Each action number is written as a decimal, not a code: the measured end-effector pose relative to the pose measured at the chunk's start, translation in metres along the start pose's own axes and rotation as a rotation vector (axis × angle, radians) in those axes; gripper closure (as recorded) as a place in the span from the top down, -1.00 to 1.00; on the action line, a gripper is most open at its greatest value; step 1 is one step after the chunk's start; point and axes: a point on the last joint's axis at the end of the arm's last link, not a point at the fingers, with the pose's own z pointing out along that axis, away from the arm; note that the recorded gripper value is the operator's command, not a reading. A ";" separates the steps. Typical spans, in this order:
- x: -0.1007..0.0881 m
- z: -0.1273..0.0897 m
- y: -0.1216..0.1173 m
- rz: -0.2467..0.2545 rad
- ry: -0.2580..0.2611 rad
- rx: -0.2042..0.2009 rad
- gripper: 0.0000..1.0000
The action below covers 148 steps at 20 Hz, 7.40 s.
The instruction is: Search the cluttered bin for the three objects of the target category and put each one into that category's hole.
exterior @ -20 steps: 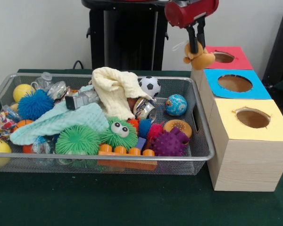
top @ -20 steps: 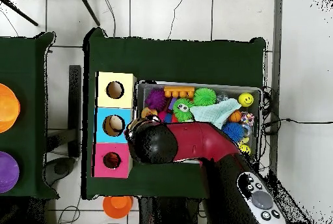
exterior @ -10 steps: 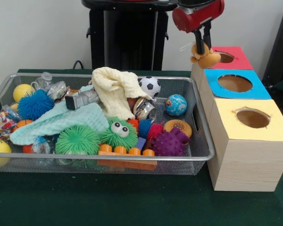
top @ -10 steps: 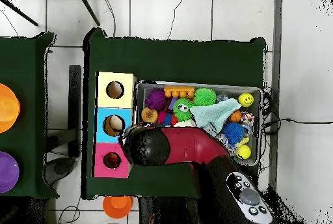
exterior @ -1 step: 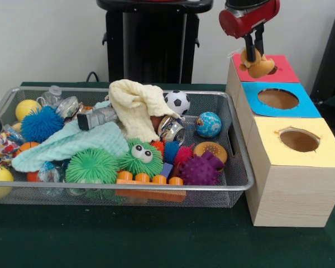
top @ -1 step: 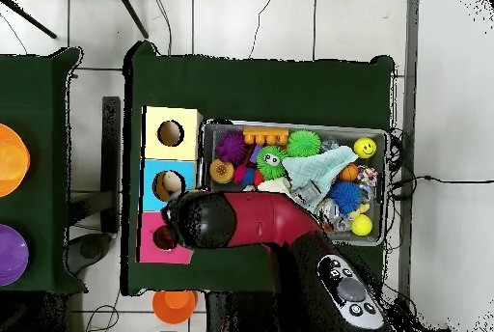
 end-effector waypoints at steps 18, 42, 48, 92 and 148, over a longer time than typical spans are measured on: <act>0.046 0.029 0.024 0.032 0.106 -0.061 -1.00; 0.056 0.043 0.039 0.127 0.098 -0.139 -1.00; 0.056 0.050 0.042 0.133 0.068 -0.150 -1.00; 0.060 0.060 0.049 0.131 0.015 -0.134 1.00; 0.041 0.016 0.047 0.145 0.098 -0.065 -1.00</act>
